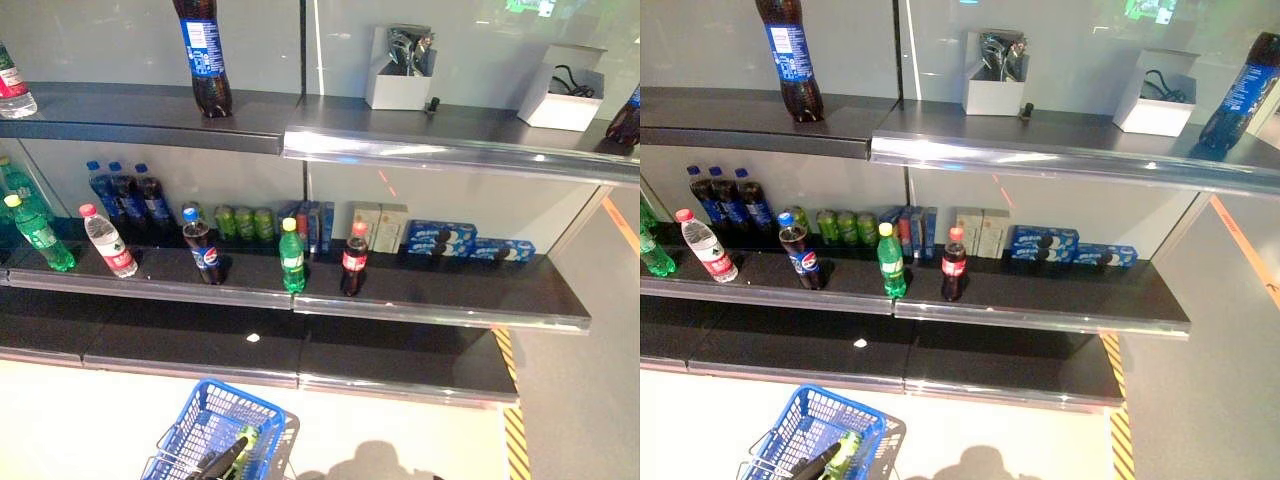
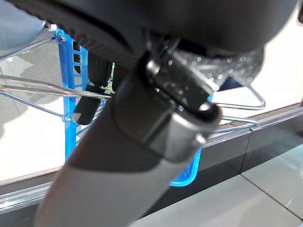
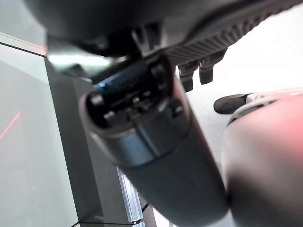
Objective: Pick up the drink and place into the basket.
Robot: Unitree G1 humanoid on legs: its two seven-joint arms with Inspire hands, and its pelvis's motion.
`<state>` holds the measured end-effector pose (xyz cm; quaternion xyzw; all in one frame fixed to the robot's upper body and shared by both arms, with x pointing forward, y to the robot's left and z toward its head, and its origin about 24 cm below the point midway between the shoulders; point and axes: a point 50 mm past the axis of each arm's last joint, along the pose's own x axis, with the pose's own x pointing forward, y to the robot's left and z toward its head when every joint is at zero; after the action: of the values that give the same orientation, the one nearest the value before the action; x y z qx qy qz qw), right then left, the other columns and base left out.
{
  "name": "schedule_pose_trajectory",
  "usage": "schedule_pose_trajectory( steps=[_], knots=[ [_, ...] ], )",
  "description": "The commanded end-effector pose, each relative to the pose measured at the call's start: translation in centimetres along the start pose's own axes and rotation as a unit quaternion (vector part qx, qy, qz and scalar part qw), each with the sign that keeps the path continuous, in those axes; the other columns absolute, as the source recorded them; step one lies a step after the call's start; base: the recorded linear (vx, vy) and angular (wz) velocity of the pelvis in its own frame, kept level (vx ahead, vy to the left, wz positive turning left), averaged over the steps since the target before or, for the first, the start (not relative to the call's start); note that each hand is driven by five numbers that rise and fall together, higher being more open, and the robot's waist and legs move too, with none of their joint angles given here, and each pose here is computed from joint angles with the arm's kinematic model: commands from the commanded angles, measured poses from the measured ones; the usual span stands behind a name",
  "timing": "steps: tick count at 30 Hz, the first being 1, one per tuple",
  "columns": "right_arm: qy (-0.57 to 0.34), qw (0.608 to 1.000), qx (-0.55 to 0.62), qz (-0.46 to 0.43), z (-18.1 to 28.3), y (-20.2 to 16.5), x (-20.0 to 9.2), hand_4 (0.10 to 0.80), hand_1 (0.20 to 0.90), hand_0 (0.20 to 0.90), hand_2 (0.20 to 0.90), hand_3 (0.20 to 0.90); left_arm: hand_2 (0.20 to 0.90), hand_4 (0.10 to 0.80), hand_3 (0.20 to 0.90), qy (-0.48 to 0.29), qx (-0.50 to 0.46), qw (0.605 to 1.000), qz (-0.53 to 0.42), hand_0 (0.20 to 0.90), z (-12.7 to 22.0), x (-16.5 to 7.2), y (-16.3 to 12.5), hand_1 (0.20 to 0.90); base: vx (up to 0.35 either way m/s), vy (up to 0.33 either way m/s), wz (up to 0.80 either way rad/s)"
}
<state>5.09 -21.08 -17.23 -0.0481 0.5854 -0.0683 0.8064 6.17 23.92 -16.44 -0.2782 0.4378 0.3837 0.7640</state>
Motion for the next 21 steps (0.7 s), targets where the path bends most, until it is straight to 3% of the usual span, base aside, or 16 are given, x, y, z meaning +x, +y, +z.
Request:
schedule_pose_trajectory(
  steps=[1,11,17,21],
  knots=[
    [-0.092,0.995,-0.043,-0.023,4.6,-0.9,0.4,0.8,0.9,0.9,0.9,0.9,0.3,0.1,0.2,-0.03,0.07,0.997,-0.006,0.3,1.4,0.3,-0.5,0.3,0.0,0.0,0.0],
    [-0.296,0.952,-0.061,0.036,13.6,1.8,-1.9,0.8,0.9,0.9,0.9,0.9,0.3,0.1,0.2,-0.041,0.069,0.997,-0.003,0.3,1.8,0.2,-0.1,0.3,-0.002,-0.013,0.0],
    [-0.457,0.878,-0.098,0.101,19.5,3.2,-7.5,0.8,0.9,0.9,0.9,0.9,0.3,0.1,0.2,-0.046,0.055,0.997,0.007,0.3,1.7,-0.1,0.9,0.3,0.0,0.0,0.0],
    [-0.566,0.805,-0.117,0.137,23.0,3.1,-12.4,0.8,0.9,0.9,0.9,0.9,0.3,0.1,0.2,-0.046,0.047,0.998,0.013,0.3,1.4,-0.3,1.7,0.3,0.0,0.0,0.0]
  ],
)
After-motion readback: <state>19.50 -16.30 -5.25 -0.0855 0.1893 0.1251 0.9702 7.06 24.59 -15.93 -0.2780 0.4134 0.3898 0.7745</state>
